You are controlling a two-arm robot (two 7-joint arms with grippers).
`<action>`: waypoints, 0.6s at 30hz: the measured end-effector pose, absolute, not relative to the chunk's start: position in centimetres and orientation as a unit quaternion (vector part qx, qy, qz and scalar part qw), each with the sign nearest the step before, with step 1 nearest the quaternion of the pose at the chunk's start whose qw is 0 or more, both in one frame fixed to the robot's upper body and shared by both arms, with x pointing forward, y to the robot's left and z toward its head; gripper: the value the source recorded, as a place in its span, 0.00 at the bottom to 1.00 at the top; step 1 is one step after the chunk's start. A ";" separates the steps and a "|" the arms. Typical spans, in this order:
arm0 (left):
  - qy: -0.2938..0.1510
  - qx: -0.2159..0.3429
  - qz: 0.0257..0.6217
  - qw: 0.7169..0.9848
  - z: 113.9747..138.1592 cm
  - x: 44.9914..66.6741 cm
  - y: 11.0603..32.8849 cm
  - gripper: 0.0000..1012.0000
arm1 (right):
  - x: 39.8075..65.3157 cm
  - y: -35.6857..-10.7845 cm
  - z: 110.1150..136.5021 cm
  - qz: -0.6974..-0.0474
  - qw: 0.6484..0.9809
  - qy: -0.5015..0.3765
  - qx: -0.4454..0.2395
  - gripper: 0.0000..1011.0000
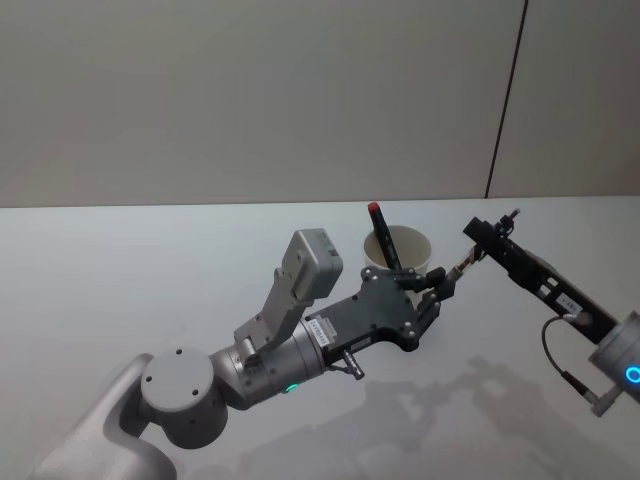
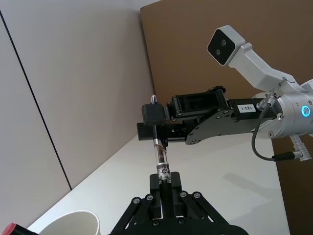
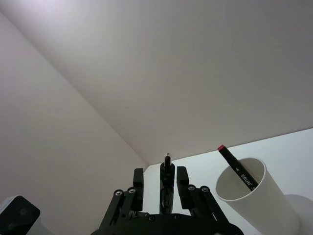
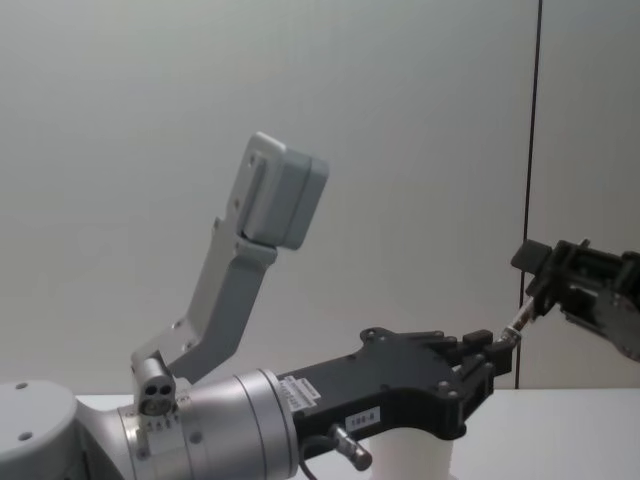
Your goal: Place the pen into the pen holder.
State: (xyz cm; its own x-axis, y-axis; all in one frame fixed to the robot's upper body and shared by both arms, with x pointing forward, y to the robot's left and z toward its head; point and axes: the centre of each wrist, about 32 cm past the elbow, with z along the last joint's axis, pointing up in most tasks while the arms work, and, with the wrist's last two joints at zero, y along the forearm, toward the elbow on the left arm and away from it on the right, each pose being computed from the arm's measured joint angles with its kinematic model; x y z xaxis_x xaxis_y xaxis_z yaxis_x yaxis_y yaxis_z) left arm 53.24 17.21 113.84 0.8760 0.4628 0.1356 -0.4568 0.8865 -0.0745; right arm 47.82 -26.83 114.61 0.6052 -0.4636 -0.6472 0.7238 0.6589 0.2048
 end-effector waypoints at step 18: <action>-0.075 -0.022 0.237 0.968 113.8 53.2 17.2 0.14 | 47.8 -26.8 114.7 -0.345 0.858 0.289 0.247 0.13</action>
State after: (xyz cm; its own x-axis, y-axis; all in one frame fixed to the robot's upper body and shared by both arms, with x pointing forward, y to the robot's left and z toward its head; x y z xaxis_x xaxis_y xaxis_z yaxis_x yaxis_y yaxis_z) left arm 53.24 17.21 113.84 0.8761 0.4630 0.1343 -0.4566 0.8863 -0.0771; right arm 47.78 -26.76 114.71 0.5955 -0.4485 -0.6665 0.7344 0.6401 0.2254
